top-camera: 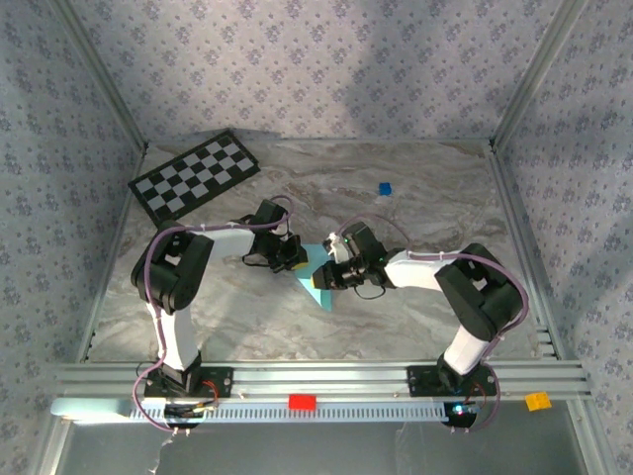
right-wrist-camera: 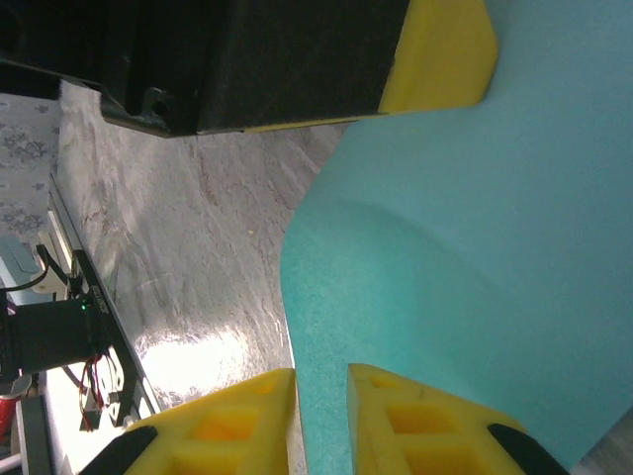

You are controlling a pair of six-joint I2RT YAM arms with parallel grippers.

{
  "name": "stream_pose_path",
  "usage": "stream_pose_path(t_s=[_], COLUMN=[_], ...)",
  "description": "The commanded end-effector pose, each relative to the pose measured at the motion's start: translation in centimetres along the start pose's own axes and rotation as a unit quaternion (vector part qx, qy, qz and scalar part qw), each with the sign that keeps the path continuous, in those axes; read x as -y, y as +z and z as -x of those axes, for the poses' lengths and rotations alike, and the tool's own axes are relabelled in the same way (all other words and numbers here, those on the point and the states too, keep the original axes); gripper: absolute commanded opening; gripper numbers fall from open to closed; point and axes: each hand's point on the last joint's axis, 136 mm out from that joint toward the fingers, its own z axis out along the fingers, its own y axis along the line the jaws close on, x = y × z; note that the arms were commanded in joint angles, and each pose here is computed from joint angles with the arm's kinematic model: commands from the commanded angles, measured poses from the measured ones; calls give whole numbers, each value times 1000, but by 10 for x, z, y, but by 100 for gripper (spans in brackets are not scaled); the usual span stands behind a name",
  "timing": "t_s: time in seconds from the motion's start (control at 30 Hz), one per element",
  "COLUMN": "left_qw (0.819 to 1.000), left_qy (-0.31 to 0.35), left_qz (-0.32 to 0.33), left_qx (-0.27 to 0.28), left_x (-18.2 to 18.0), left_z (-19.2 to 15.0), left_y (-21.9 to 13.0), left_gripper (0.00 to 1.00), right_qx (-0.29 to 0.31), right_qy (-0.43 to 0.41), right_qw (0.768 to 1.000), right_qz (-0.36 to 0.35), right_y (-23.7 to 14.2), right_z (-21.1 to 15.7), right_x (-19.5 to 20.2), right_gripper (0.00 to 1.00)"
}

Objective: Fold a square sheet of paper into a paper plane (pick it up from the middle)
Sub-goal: Third fold the triangle at the center of the table.

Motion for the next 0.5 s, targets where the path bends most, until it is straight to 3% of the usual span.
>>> stream_pose_path(t_s=[0.0, 0.17, 0.47], left_qw=[999, 999, 999], left_qy=[-14, -14, -11], left_qz=[41, 44, 46], left_qx=[-22, -23, -12], left_x=[-22, -24, -23], left_z=[-12, -13, -12], left_y=[9, 8, 6], left_gripper=[6, 6, 5], right_qx=[2, 0, -7], right_qy=[-11, -8, -4], right_qw=[1000, 1000, 1000], right_qz=[12, 12, 12], right_y=[-7, -8, -11], right_z=[5, 5, 8], right_x=[-10, -7, -4], right_gripper=[22, 21, 0])
